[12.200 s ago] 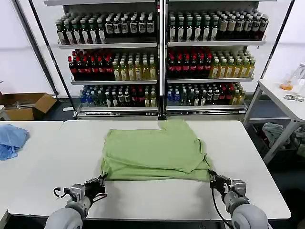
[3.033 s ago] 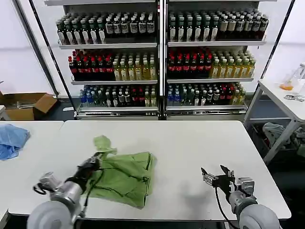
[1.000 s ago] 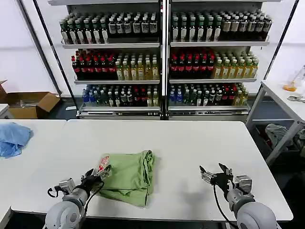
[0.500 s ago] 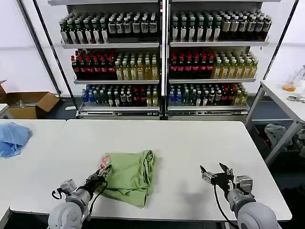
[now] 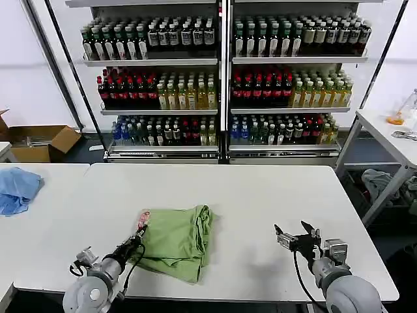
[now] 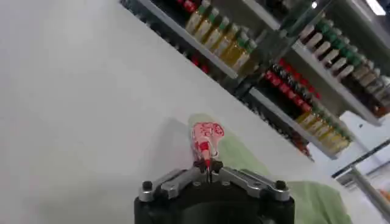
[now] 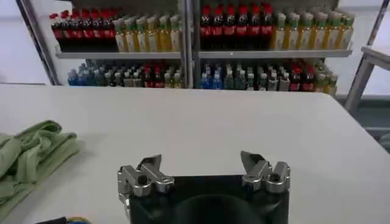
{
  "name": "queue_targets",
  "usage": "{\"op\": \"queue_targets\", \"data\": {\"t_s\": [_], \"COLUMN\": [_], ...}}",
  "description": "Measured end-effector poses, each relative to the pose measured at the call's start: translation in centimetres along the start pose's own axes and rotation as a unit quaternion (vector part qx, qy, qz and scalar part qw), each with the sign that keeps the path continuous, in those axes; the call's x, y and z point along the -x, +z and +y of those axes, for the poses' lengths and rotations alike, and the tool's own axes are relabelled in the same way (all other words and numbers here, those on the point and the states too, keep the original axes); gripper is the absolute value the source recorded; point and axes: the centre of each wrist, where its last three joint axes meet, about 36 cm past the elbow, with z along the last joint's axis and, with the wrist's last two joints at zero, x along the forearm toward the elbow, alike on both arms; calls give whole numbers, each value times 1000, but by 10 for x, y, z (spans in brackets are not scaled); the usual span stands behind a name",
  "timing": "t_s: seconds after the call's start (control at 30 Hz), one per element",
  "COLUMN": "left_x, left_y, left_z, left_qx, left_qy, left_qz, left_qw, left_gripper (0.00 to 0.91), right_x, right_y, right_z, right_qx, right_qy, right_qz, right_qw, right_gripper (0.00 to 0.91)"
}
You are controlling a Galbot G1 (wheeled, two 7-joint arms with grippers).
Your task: Fold and organize the clothes.
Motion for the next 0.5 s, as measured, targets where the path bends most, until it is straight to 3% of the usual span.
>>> {"op": "queue_targets", "data": {"t_s": [0.23,0.5], "left_x": [-12,-49], "left_y": [-31,-95], "left_z": [1,3], "left_qx": [-13,39], "left_qy": [2,-20], "left_qz": [-35,-97], "left_qw": [999,994], "left_gripper": [20,20], "right_x": [-3,-4], "right_y": [-7,-11], "right_z": [-2,0], "right_qx": [-5,-8], "right_qy": [1,1], "right_qz": [-7,-12], "right_qw": [1000,1000], "right_gripper": [907,907]}}
